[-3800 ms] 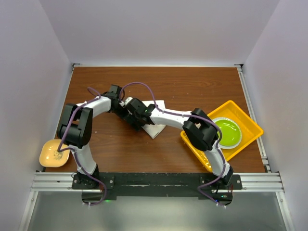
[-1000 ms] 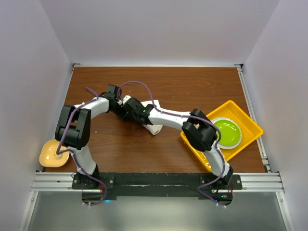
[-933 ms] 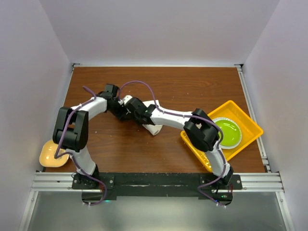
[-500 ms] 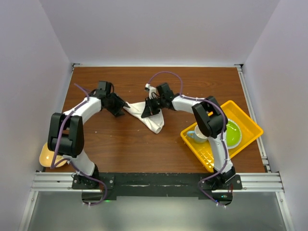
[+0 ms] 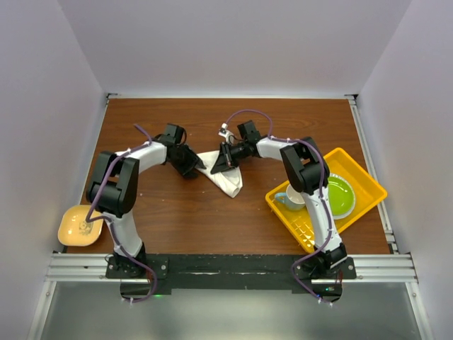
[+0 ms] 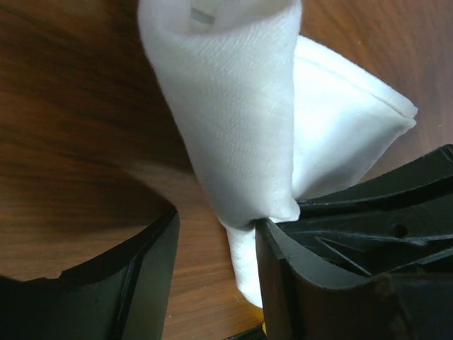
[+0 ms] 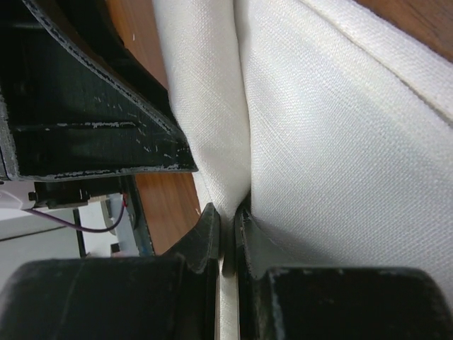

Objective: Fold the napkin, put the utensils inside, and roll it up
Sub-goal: Roll the napkin with the utensil

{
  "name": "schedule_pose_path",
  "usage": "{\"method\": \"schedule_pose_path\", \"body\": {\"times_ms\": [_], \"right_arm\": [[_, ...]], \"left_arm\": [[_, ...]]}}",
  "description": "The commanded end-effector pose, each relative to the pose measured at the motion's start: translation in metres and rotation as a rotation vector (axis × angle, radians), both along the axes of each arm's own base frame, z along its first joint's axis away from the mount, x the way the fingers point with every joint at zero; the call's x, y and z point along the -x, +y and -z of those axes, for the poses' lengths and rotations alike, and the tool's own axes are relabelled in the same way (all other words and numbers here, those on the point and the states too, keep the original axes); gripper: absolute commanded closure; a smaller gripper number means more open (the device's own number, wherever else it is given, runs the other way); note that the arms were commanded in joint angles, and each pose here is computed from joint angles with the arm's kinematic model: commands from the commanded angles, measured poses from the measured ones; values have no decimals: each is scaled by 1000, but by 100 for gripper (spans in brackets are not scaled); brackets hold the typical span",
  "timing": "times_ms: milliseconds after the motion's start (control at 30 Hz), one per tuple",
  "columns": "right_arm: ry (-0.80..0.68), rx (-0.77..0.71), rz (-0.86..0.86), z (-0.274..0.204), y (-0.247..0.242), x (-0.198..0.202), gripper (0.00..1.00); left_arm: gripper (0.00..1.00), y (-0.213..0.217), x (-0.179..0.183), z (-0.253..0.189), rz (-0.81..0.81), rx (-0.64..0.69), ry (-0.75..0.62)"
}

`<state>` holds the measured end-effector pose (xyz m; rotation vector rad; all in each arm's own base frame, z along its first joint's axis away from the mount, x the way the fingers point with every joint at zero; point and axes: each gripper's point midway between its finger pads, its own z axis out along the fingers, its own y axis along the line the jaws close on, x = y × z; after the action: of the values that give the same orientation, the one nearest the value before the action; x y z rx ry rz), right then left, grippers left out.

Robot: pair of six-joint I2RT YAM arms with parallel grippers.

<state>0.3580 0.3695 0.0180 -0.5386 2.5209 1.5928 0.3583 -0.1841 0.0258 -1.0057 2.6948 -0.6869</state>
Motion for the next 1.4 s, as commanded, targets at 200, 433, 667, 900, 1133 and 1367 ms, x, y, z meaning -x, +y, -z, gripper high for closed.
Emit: {"method": "schedule_pose_path", "body": {"times_ms": [200, 433, 667, 900, 1133, 1367], "right_arm": [[38, 372, -15, 74, -50, 28, 93], [-99, 392, -18, 29, -41, 22, 55], [-347, 603, 4, -10, -43, 13, 33], [-687, 818, 48, -39, -25, 1, 28], [-848, 891, 56, -43, 2, -4, 27], [-919, 954, 39, -27, 16, -4, 36]], "left_arm": [[65, 7, -25, 25, -6, -68, -16], [77, 6, -21, 18, 0, -68, -7], [80, 6, -16, 5, 4, -57, -13], [83, 3, -3, 4, -8, -20, 9], [83, 0, -2, -2, -18, 5, 10], [85, -2, 0, -7, -29, 23, 14]]}}
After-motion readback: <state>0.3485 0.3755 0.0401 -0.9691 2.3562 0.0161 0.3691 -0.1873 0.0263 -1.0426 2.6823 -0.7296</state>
